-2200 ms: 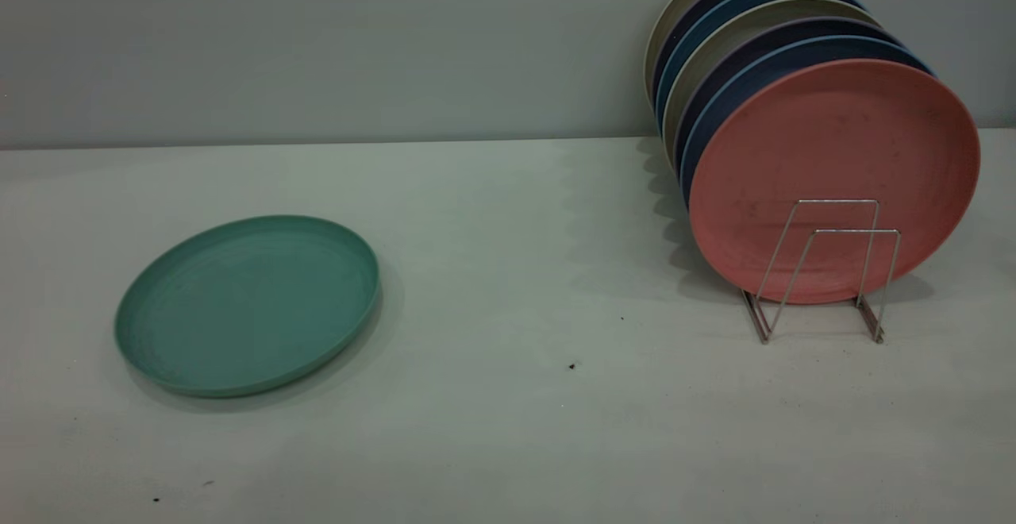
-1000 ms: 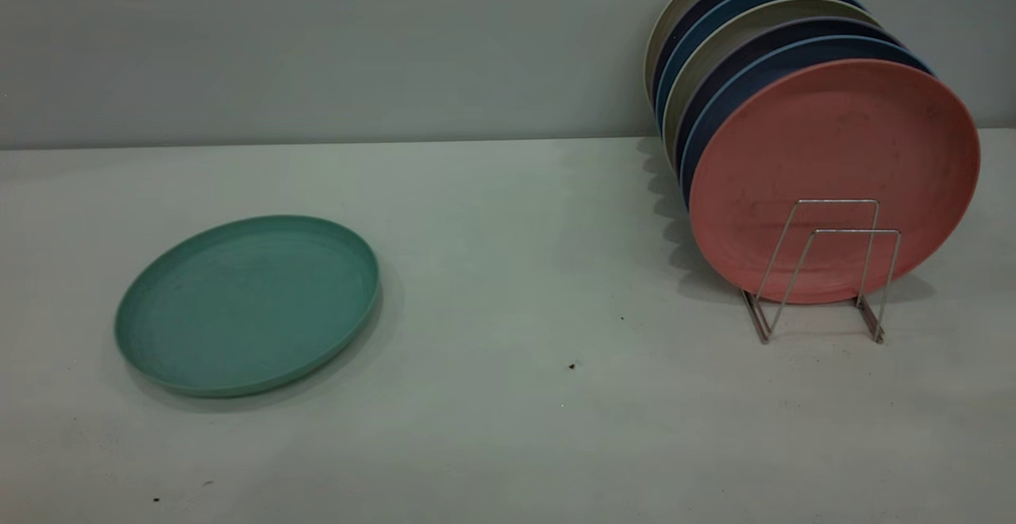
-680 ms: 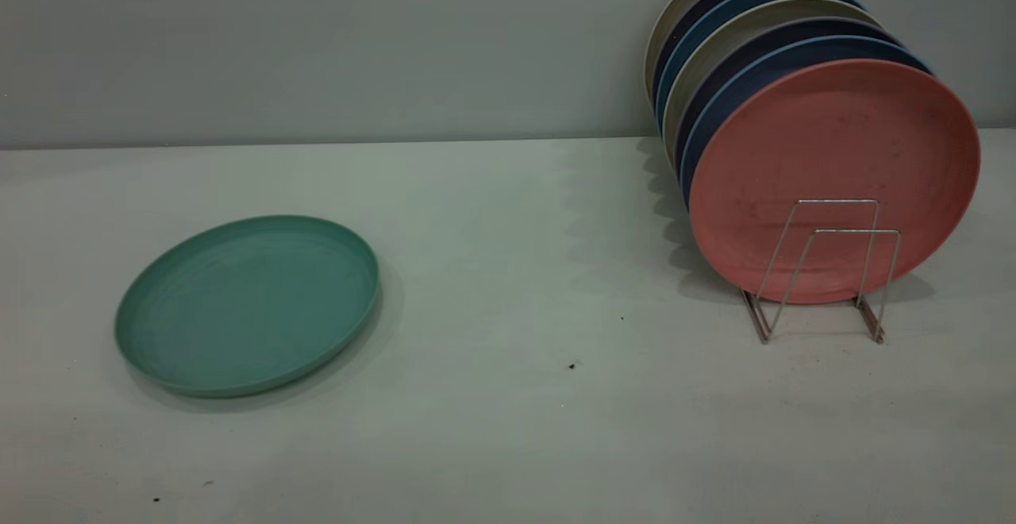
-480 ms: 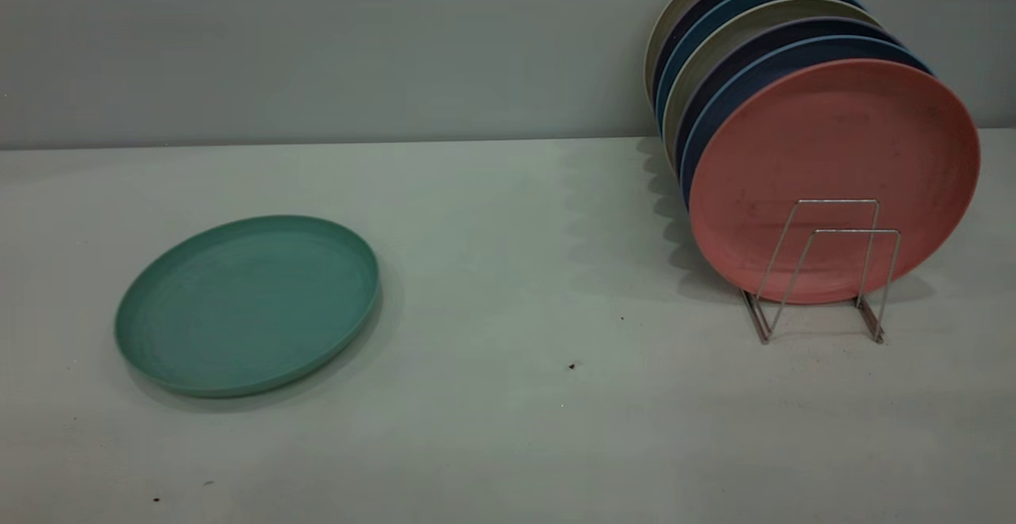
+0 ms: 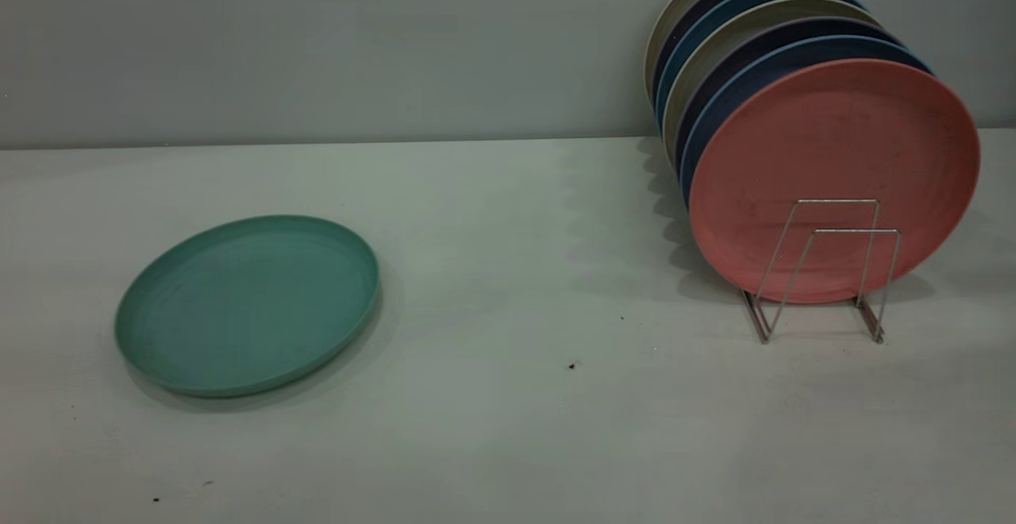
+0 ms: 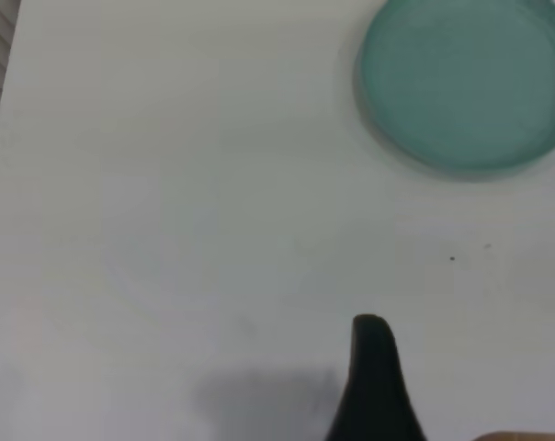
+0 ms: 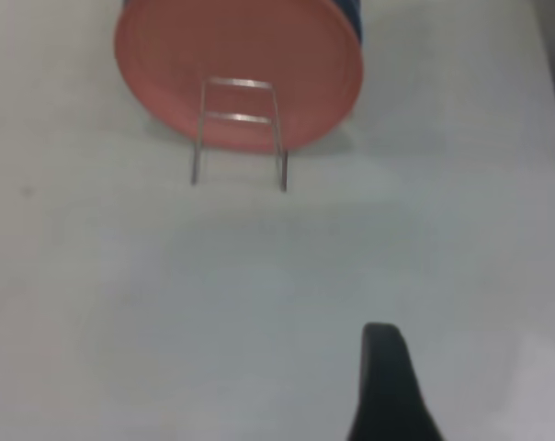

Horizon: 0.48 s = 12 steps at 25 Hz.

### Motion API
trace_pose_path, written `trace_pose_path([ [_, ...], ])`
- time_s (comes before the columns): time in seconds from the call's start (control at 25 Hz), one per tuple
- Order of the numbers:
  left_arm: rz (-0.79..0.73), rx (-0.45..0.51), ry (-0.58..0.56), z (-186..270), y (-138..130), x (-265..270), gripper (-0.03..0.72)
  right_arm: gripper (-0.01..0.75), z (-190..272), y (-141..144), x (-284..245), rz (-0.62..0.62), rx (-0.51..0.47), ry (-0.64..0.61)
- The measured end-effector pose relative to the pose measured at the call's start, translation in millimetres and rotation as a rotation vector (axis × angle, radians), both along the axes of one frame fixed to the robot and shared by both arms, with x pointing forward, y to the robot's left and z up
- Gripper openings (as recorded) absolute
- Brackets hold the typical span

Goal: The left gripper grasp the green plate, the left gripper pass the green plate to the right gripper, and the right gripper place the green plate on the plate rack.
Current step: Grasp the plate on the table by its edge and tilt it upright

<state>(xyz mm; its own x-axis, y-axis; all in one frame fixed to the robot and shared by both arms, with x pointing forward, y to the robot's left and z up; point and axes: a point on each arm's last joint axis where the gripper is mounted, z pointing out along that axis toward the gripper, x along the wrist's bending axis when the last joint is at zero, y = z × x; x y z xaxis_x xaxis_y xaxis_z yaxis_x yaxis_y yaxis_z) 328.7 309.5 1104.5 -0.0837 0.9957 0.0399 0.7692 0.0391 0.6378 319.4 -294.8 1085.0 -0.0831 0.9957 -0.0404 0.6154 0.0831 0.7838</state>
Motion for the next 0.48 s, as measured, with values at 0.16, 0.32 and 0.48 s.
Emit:
trace_pose_path([
  [0.16, -0.004, 0.0, 0.052, 8, 0, 44, 0.581, 0.508, 2, 5, 45, 0.069, -0.005, 0.049],
  [0.32, -0.009, -0.046, 0.056, 1, -2, 86, 0.581, 0.508, -2, 17, 87, 0.176, 0.06, 0.036],
  [0.48, -0.048, -0.113, 0.131, -18, -9, 129, 0.581, 0.508, -9, 33, 123, 0.301, 0.132, 0.049],
])
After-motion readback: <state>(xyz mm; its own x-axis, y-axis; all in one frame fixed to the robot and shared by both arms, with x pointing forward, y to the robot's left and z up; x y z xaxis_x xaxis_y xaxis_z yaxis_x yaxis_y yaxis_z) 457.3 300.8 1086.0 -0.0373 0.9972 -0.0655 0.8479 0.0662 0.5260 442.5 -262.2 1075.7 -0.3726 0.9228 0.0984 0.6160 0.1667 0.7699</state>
